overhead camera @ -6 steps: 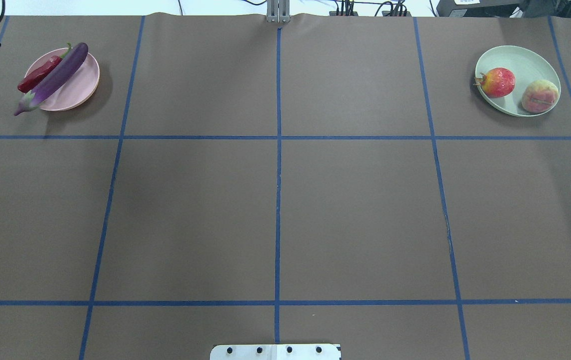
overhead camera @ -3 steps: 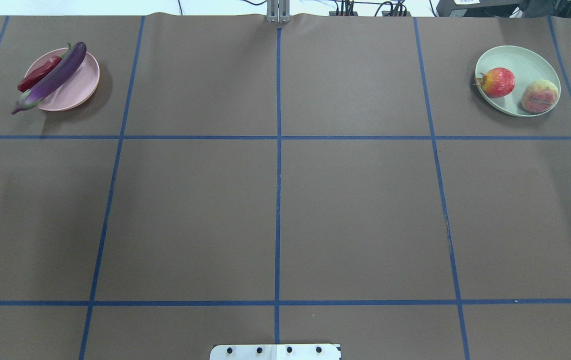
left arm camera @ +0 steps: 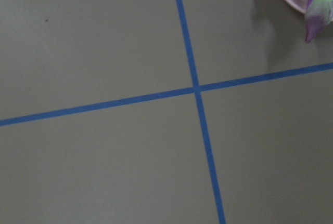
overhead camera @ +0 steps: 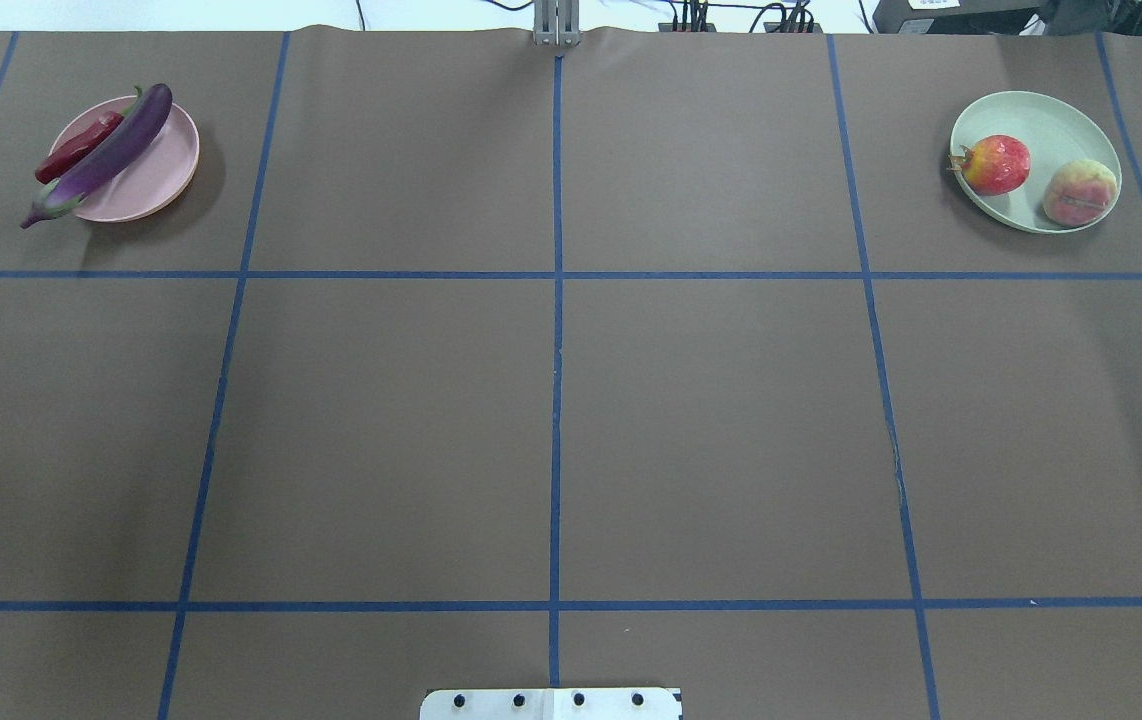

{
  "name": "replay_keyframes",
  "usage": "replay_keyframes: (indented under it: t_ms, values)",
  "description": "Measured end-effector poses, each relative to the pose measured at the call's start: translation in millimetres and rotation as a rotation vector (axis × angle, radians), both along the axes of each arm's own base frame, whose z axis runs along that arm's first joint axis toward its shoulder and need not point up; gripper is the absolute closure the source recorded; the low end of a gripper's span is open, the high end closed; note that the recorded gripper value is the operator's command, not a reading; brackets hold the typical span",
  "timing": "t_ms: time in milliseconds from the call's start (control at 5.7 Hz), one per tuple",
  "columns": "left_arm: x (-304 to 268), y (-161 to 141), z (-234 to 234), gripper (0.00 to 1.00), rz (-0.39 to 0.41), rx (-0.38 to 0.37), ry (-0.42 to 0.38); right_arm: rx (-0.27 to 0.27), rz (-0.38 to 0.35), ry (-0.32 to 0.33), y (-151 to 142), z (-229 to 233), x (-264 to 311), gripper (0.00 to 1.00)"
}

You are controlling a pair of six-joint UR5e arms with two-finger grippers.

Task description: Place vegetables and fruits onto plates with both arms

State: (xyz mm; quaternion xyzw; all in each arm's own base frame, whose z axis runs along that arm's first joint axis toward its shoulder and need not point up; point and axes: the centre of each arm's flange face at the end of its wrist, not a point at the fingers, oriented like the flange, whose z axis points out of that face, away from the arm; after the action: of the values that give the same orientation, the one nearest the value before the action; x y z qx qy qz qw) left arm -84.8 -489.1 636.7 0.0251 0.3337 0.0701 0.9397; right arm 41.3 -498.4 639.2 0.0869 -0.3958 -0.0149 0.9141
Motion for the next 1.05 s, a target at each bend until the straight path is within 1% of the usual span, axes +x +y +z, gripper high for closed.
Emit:
replay_keyframes:
  t_ms: [175, 351, 701, 877, 1052]
  values:
    - [0.4, 6.3, 1.4, 0.00, -0.001, -0.013, -0.010, -0.005, -0.006, 0.001, 3.7, 2.3, -2.7, 0.00]
    - [1.8, 8.5, -1.4, 0.00, 0.000, -0.011, 0.000, -0.011, -0.011, 0.007, 6.6, 5.2, -5.9, 0.00]
    - [8.0, 10.1, -10.4, 0.00, -0.004, -0.005, 0.092, -0.016, -0.010, 0.035, 9.1, 8.5, -6.6, 0.00]
    - [9.1, 8.3, -16.3, 0.00, -0.005, 0.005, 0.120, -0.017, -0.009, 0.047, 10.5, 10.6, -6.1, 0.00]
    - [8.5, 9.2, -18.9, 0.00, -0.006, 0.014, 0.128, -0.018, -0.009, 0.055, 11.9, 12.3, -6.0, 0.00]
